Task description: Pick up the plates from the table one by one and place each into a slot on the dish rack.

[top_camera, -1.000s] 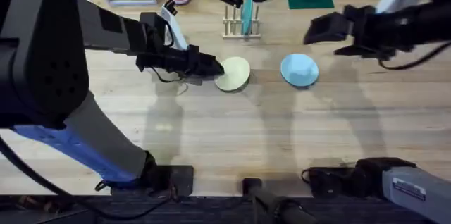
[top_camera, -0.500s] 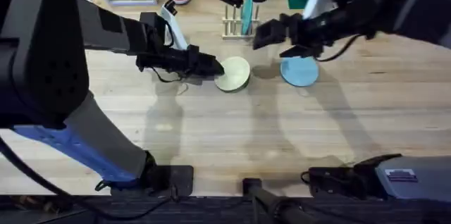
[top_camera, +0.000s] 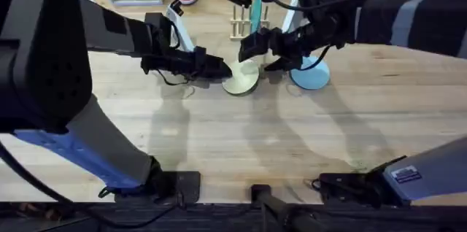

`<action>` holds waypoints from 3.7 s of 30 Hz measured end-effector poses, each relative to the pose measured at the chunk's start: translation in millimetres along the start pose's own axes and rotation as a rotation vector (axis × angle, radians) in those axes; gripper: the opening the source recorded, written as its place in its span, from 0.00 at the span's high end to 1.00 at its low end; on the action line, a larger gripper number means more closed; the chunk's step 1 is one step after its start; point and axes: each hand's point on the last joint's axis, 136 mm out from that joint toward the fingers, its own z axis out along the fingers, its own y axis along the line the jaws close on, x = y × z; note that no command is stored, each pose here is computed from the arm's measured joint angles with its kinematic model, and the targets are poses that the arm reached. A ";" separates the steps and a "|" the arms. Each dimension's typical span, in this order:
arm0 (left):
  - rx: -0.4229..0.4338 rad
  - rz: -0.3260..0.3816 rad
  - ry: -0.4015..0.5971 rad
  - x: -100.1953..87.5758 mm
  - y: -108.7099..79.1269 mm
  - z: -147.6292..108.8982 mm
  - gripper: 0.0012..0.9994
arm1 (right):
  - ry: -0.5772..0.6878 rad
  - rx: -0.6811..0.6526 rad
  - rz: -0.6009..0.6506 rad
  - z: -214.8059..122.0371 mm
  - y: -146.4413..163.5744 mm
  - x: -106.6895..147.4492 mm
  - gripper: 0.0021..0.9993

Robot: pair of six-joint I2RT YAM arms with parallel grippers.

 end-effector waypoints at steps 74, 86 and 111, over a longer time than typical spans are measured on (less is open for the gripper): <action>-0.622 0.339 -0.261 -9.6 -112.9 -151.6 0.78 | -0.264 0.358 -0.216 -187.6 57.1 -40.5 0.97; -0.704 0.397 -0.318 -11.7 -124.1 -172.1 0.00 | -0.418 0.487 -0.253 -241.5 68.9 -63.0 0.97; -0.716 0.396 -0.319 -12.1 -122.6 -173.6 0.00 | -0.458 0.581 -0.251 -217.9 113.3 -113.2 0.97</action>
